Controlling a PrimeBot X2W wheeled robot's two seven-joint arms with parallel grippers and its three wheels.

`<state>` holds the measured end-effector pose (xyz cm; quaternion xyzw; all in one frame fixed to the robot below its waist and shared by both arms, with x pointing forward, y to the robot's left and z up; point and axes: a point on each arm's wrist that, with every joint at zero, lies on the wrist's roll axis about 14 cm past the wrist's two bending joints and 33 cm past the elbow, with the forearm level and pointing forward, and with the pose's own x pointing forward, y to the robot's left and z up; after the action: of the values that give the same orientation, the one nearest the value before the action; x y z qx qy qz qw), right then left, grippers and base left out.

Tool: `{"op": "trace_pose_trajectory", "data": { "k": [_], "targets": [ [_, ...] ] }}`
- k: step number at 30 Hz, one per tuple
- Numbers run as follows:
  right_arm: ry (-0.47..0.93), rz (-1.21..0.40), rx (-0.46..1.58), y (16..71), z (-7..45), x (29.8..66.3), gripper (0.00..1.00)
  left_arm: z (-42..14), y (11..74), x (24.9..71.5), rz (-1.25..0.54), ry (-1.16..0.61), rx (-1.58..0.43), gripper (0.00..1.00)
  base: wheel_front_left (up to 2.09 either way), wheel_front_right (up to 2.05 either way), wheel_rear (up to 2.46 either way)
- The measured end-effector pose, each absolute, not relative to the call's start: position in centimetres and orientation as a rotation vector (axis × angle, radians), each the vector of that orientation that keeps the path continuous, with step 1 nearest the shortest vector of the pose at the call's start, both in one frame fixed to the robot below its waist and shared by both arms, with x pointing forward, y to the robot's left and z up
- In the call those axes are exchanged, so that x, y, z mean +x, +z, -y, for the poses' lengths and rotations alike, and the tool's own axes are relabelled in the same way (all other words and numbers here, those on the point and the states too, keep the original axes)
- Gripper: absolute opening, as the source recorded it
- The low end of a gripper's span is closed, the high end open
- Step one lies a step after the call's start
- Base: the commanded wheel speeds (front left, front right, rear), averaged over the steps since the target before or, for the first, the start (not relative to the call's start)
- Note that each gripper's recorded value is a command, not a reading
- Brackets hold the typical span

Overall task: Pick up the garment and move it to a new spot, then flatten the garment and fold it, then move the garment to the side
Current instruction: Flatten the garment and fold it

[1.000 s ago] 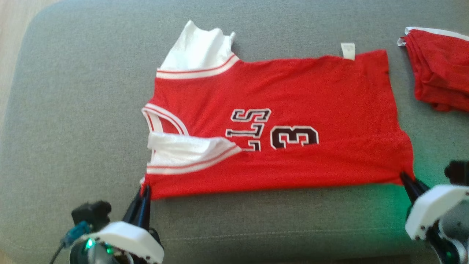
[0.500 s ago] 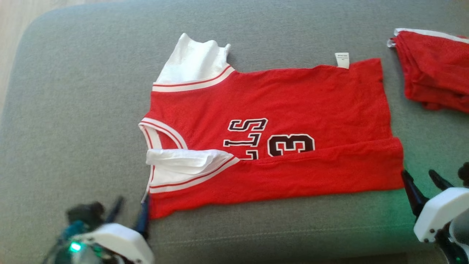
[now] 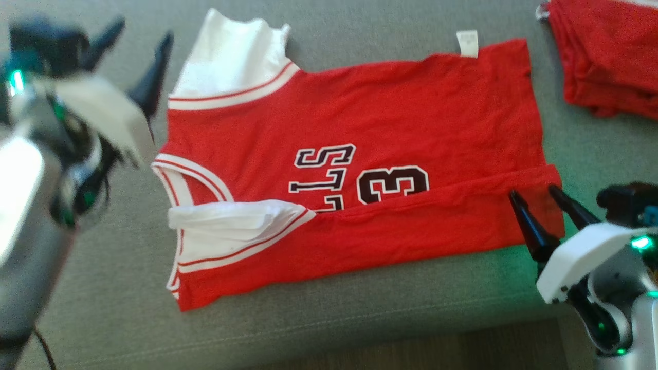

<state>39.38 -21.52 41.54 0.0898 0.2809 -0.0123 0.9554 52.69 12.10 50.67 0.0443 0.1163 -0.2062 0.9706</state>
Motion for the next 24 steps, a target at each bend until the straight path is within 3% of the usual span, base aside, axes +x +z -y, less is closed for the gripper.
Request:
{"op": "trace_pose_trajectory", "data": {
  "k": [13, 24],
  "targets": [
    [-0.077, -0.602, 0.187, 38.3, 23.0, 40.8, 1.00, -9.6, 41.8, 60.7, -0.514, -0.512, 0.209, 1.00, 0.00, 0.00, 0.00],
    [-0.110, -0.598, 0.183, 37.2, 24.0, 41.4, 1.00, -9.3, 36.4, 61.8, -0.711, -0.506, 0.234, 1.00, 0.00, 0.00, 0.00]
  ]
}}
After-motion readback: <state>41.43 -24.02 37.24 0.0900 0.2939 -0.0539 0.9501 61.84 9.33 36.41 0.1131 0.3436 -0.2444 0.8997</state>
